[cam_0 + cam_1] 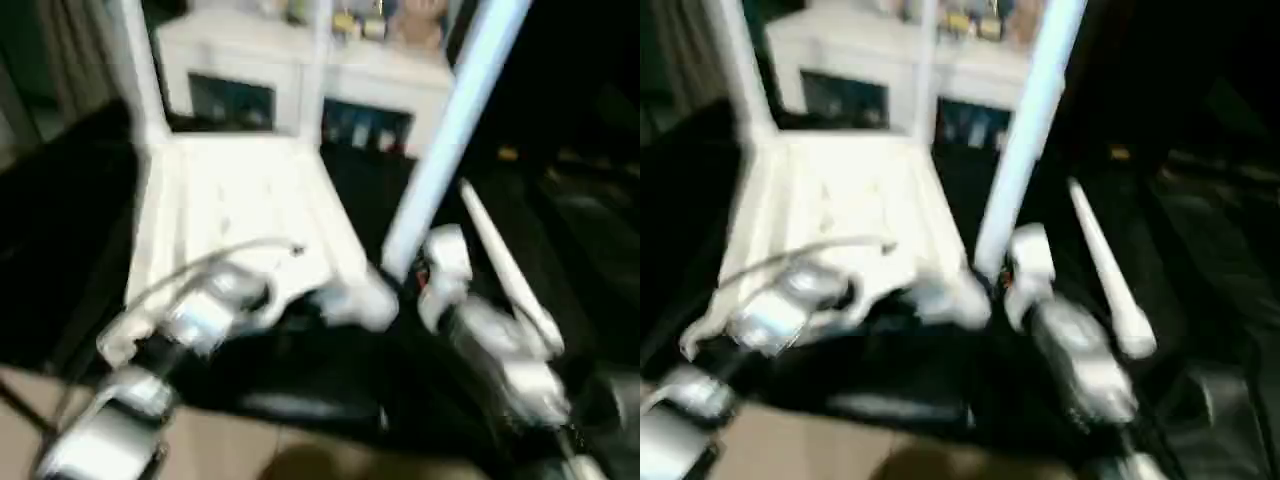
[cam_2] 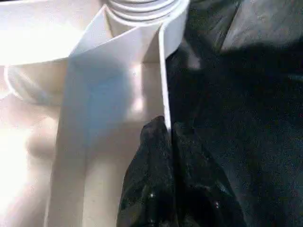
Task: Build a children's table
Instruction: Pick table leg
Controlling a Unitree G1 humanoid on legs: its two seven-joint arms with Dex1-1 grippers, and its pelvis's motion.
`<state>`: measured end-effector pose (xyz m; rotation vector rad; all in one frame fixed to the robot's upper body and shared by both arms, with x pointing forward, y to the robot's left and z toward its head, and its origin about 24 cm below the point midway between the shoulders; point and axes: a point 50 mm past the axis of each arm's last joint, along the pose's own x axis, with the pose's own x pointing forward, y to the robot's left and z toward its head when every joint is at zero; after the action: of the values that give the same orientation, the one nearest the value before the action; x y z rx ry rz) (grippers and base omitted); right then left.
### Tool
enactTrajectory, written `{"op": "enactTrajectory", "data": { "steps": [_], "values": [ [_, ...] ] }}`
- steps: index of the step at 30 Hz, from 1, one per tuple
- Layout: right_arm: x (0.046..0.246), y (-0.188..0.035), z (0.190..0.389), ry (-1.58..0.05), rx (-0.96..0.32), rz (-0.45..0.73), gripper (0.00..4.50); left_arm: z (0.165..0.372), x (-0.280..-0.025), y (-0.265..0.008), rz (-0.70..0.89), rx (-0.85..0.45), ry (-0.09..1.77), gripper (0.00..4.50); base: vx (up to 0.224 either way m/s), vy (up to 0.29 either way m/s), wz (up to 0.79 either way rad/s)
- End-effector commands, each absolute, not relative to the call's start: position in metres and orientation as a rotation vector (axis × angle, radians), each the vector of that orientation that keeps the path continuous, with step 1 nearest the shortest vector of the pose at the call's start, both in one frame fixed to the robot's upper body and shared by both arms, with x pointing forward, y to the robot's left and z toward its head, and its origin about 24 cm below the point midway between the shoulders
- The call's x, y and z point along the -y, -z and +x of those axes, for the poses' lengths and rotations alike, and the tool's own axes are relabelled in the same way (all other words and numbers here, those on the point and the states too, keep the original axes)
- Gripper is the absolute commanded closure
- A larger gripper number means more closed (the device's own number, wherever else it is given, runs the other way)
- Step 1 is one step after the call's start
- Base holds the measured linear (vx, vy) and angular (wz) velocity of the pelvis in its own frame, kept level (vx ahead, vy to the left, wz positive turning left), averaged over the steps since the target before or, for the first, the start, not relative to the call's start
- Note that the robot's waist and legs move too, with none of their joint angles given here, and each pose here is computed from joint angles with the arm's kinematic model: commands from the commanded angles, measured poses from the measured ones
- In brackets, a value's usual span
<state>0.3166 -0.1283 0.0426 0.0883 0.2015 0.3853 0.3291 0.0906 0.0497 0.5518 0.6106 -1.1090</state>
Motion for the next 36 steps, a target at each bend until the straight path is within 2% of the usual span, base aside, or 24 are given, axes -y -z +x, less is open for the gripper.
{"op": "enactTrajectory", "data": {
  "steps": [1, 6, 13, 27, 29, 34, 36],
  "values": [
    [0.148, 0.011, 0.305, -0.178, -0.489, 0.086, 2.66, 0.328, -0.089, -0.036, 0.588, -0.680, 1.051, 4.50, 0.010, -0.031, 0.31],
    [0.129, 0.008, 0.319, -0.129, -0.507, 0.105, 2.66, 0.329, -0.064, -0.034, 0.574, -0.663, 1.007, 4.50, 0.010, 0.012, 0.00],
    [0.123, 0.009, 0.323, -0.119, -0.528, 0.110, 2.66, 0.328, -0.057, -0.033, 0.552, -0.663, 0.988, 4.50, 0.059, -0.088, 0.05],
    [0.113, 0.003, 0.331, -0.179, -0.495, 0.059, 2.66, 0.333, -0.067, -0.032, 0.555, -0.659, 0.956, 4.50, 0.000, 0.000, 0.00],
    [0.111, -0.002, 0.334, -0.199, -0.468, 0.093, 2.10, 0.333, -0.068, -0.033, 0.558, -0.647, 0.963, 4.50, 0.000, 0.000, 0.00],
    [0.108, -0.012, 0.337, -0.252, -0.409, 0.140, 1.70, 0.334, -0.070, -0.034, 0.569, -0.627, 0.974, 4.50, 0.000, 0.000, 0.00],
    [0.106, -0.023, 0.338, -0.321, -0.354, 0.152, 1.61, 0.334, -0.073, -0.036, 0.570, -0.623, 0.978, 4.50, 0.000, 0.000, 0.00]
  ]
}}
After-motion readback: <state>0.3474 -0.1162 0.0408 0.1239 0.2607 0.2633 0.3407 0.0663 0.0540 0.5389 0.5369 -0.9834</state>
